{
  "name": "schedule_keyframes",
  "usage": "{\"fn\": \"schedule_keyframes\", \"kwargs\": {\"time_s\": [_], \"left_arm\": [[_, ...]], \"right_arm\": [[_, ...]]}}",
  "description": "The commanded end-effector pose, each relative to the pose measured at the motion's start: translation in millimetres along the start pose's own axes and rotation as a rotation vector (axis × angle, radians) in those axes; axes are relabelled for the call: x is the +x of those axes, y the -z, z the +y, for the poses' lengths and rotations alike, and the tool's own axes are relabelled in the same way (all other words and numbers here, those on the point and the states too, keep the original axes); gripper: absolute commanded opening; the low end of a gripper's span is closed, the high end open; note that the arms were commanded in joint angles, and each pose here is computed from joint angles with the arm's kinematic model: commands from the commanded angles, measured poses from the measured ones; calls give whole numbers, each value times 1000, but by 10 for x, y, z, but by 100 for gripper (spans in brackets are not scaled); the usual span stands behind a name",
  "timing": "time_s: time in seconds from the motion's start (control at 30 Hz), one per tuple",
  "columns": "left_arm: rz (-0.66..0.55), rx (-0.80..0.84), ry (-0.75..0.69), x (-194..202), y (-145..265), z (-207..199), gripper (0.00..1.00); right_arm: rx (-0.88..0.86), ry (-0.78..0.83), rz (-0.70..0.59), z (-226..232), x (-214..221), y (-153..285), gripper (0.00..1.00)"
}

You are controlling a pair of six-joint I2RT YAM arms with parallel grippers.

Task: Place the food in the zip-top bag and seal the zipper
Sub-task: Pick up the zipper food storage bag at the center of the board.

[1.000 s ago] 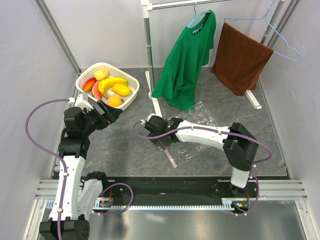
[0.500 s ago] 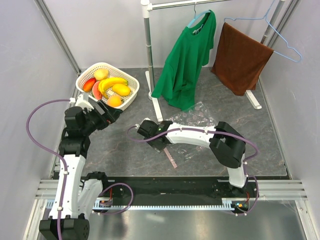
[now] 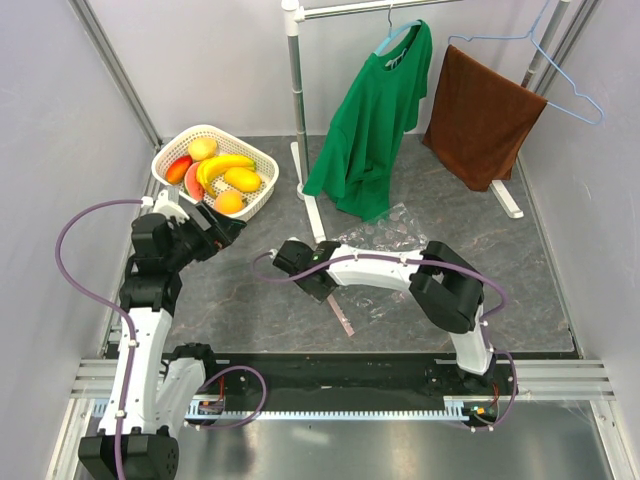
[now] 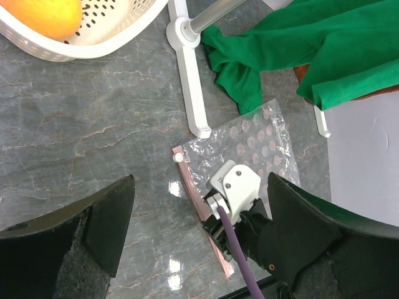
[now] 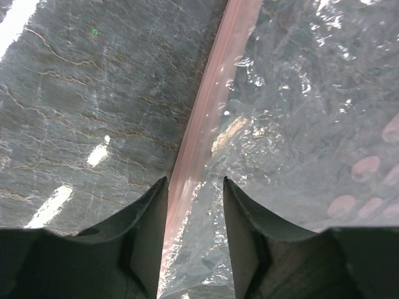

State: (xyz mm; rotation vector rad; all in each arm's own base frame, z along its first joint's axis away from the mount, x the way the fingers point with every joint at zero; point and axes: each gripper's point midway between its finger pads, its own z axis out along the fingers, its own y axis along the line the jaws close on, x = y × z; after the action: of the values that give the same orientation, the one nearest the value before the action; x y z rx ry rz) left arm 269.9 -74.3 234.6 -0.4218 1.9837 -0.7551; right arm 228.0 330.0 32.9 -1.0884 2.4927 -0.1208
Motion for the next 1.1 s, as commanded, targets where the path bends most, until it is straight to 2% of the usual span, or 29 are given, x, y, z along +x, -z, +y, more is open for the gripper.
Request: {"fn": "schedule_keyframes", "kwargs": {"time_s": [0.0, 0.07, 0.13, 0.17, 0.23, 0.27, 0.3, 0.43, 0.57, 0.67, 0.7, 0.83, 0.93, 1.07], "left_arm": [[-17, 23, 7, -66, -18, -52, 92], [-14, 21, 8, -63, -31, -42, 92], [-10, 19, 11, -51, -35, -37, 92], [-4, 17, 13, -37, -44, -26, 92], [-3, 18, 15, -31, -44, -23, 92], [1, 19, 14, -15, -50, -16, 92], [6, 19, 17, 0, -51, -9, 91], [41, 28, 38, 109, -56, 10, 91], [103, 52, 72, 305, -56, 34, 91], [163, 95, 116, 538, -31, 44, 89], [189, 121, 130, 615, -24, 26, 87], [221, 157, 169, 819, -142, 40, 87], [243, 257, 165, 868, -211, -237, 91], [292, 302, 114, 853, -351, -563, 91]], "right_arm": [[-31, -43, 14, 8, -59, -72, 47], [-37, -50, 18, -14, -56, -79, 45], [-51, -55, 23, -15, -59, -84, 36], [-60, -61, 25, -22, -64, -94, 27], [-97, -64, 31, 30, -71, -78, 18], [-114, -64, 34, 48, -68, -60, 4], [-124, -70, 22, 43, -104, -16, 0], [-167, -78, -25, 4, -202, 197, 0], [-212, -166, -104, -359, -388, 457, 0], [-312, -285, -211, -656, -632, 732, 0], [-388, -298, -253, -651, -705, 890, 0], [-489, -333, -385, -756, -942, 1200, 0], [-557, -371, -445, -707, -1027, 1356, 0], [-605, -411, -517, -652, -1045, 1447, 0]]}}
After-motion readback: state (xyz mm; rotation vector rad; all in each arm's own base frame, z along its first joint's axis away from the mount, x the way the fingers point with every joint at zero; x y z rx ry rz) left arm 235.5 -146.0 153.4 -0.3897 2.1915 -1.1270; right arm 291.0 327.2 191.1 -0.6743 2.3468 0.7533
